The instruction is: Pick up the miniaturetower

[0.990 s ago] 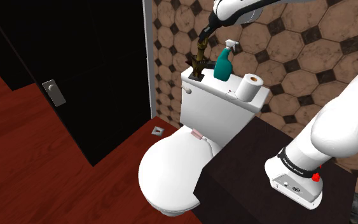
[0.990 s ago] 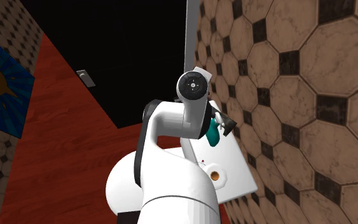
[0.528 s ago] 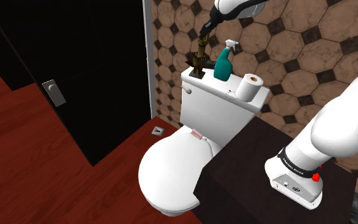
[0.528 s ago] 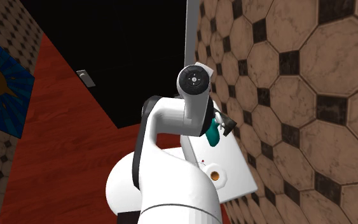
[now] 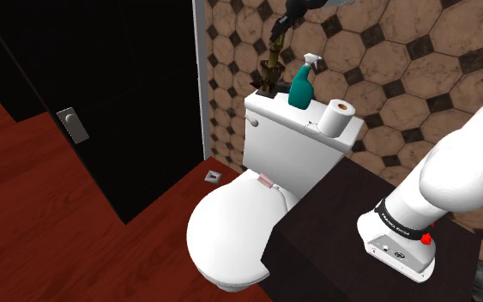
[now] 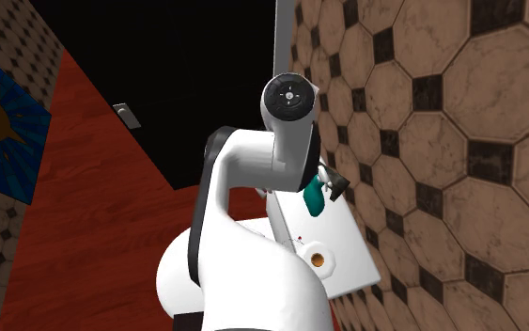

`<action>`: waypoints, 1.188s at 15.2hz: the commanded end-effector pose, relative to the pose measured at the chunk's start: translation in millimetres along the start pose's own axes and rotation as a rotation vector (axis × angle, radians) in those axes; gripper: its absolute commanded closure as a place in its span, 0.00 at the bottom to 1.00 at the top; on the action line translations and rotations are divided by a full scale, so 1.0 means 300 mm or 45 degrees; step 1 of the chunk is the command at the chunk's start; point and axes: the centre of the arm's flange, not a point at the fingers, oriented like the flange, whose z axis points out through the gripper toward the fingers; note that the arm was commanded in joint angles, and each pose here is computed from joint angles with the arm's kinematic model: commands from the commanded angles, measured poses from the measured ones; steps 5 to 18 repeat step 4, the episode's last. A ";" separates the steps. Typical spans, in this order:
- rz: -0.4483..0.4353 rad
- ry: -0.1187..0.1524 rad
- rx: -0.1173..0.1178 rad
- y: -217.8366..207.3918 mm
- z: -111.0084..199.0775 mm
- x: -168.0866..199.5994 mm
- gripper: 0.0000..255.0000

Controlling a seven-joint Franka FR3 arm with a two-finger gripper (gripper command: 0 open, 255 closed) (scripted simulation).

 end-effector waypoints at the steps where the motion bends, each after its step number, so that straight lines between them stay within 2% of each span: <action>1: 0.000 0.001 0.000 0.007 -0.032 0.020 1.00; 18: 0.000 0.001 0.000 0.011 -0.050 0.030 1.00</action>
